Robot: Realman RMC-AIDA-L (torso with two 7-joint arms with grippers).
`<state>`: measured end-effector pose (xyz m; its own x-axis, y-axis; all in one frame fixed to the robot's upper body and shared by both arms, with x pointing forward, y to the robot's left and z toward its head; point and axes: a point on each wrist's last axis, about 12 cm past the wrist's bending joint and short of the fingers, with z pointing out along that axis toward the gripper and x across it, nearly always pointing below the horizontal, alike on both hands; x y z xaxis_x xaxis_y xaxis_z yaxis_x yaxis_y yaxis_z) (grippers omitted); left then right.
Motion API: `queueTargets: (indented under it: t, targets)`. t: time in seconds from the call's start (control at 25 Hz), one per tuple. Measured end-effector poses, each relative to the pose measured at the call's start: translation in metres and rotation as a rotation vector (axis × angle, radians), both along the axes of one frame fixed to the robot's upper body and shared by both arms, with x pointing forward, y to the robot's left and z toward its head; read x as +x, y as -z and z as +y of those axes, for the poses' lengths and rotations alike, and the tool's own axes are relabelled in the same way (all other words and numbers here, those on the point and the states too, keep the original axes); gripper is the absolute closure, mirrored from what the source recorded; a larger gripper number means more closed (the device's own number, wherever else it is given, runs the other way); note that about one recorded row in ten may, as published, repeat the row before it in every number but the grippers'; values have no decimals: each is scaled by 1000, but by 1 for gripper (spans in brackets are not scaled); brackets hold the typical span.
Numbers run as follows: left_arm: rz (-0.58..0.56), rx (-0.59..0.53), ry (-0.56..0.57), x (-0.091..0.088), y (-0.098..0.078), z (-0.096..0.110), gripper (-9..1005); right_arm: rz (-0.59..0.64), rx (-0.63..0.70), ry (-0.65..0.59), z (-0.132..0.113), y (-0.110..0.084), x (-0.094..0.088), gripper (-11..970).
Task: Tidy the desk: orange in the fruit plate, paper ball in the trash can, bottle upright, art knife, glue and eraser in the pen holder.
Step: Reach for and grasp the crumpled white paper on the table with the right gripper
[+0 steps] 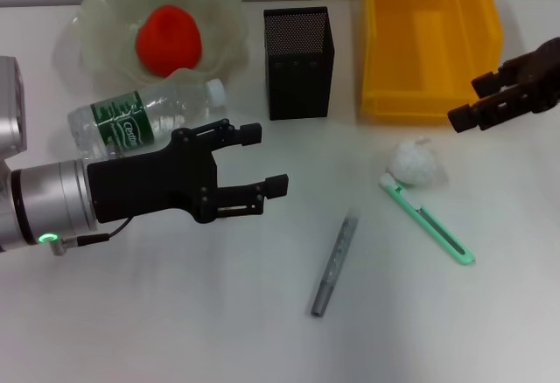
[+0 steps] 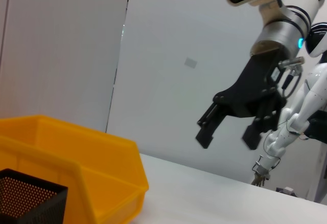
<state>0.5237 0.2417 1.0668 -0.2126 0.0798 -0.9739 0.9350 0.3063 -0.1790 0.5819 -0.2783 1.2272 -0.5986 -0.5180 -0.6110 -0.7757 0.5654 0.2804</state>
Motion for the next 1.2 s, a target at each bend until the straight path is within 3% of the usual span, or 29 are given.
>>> queueTargets:
  t: [0.2, 0.4, 0.76, 1.2]
  targets:
    - [0, 10, -12, 2, 1, 0, 152, -3, -168, 2, 20, 15, 15, 134]
    - [0, 17, -21, 5, 0, 0, 152, -27, -251, -20, 42, 40, 24, 134]
    - [-3, 29, -34, 10, -1, -1, 152, -81, -303, -66, 66, 78, 31, 135]
    - [-3, 38, -34, 13, -2, -1, 153, -80, -337, -78, 73, 95, 33, 165]
